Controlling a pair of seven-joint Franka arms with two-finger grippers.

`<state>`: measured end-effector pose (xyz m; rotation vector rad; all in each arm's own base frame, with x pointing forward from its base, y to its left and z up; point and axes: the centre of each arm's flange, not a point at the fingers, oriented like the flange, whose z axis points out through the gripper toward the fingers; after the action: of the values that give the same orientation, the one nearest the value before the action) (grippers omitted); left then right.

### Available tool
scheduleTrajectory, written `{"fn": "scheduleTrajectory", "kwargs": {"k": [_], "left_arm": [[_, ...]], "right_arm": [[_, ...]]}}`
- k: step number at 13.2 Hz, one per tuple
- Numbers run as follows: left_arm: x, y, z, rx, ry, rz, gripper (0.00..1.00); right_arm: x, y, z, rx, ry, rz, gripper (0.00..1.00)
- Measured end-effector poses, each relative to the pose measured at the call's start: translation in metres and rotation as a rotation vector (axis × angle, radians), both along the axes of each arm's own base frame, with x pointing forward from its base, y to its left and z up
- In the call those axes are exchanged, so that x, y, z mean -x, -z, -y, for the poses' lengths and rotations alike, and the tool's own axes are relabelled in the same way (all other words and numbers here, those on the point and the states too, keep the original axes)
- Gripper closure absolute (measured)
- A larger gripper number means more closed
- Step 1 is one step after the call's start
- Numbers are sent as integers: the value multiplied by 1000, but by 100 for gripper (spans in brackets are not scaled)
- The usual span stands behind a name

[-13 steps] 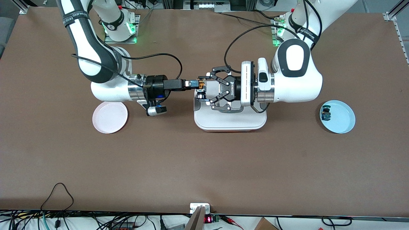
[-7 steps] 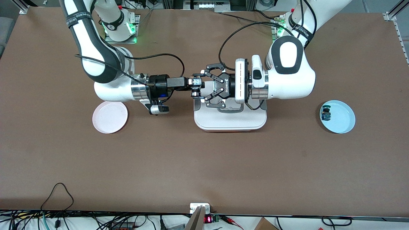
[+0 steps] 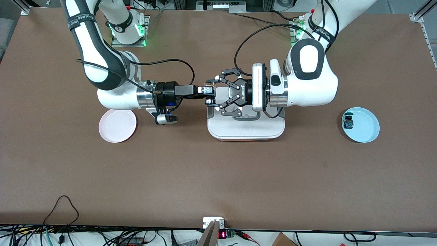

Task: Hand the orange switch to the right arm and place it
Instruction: 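Grasp the orange switch with the right gripper from the left gripper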

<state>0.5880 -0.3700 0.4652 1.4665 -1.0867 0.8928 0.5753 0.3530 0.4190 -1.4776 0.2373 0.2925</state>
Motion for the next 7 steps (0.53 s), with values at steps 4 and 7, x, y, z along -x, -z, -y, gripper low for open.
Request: {"fn": "scheduleTrajectory", "kwargs": {"k": [4, 7], "left_arm": [[0, 0, 0, 0, -2, -3, 28], [-1, 0, -1, 0, -4, -8, 28]], "right_arm": [[-1, -2, 1, -3, -4, 5, 9], [-2, -3, 6, -6, -13, 10, 10]]}}
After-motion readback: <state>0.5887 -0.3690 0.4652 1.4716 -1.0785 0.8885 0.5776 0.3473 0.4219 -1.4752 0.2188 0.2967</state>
